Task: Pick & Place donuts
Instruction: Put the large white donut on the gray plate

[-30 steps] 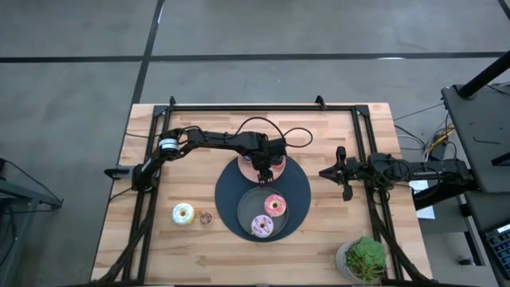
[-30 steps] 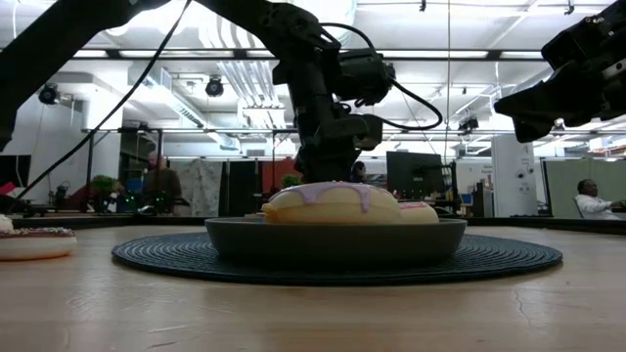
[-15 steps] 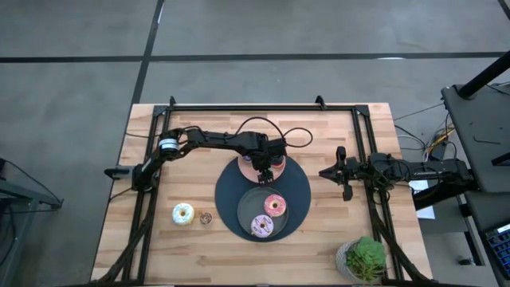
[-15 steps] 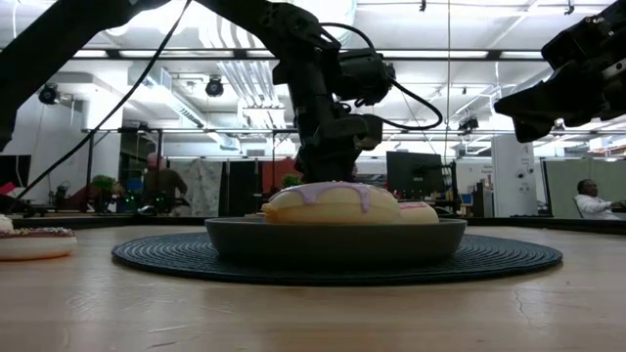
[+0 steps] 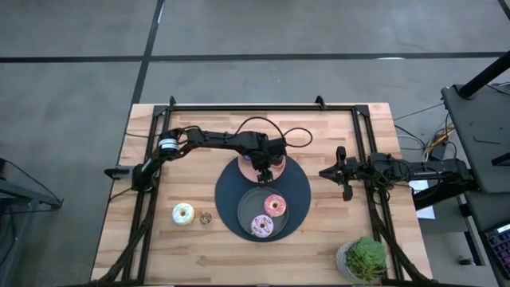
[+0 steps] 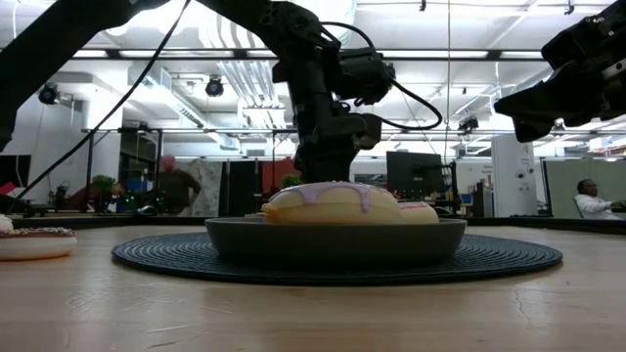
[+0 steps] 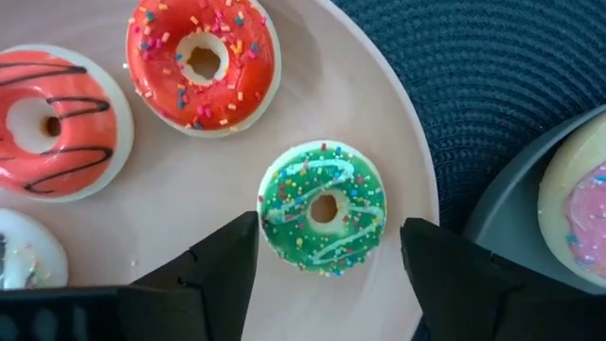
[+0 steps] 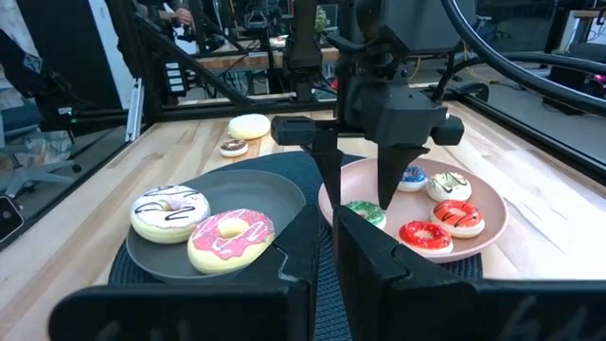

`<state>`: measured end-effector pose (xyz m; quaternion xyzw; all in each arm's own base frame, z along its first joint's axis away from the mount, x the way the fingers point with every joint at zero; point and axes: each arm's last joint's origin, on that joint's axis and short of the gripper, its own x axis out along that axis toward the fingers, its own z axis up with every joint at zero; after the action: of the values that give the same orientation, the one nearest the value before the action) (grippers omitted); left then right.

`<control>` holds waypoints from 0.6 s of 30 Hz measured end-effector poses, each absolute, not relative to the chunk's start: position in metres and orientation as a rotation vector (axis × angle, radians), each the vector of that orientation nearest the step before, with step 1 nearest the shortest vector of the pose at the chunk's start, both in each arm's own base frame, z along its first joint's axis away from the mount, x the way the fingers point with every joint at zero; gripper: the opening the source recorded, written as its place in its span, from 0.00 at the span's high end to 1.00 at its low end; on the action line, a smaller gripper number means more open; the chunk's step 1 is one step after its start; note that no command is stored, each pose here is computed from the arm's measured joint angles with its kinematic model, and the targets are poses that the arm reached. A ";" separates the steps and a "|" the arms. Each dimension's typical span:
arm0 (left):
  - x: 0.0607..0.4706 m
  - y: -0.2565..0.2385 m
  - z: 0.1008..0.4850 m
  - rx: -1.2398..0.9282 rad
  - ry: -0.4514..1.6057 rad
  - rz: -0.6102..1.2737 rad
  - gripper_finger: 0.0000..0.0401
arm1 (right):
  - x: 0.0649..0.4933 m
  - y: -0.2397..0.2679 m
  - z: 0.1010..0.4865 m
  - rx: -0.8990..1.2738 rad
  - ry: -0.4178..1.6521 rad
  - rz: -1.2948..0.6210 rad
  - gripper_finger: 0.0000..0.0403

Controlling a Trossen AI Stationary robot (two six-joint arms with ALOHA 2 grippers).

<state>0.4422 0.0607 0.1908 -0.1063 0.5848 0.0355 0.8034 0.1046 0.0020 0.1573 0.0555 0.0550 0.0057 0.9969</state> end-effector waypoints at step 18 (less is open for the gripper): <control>0.437 0.051 0.261 -0.217 1.311 0.058 0.43 | 0.105 0.002 0.157 0.111 0.111 0.011 0.93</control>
<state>0.4365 0.0511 0.2614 -0.1008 0.6082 0.0268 0.7869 0.1046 0.0020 0.1572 0.0555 0.0554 0.0057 0.9969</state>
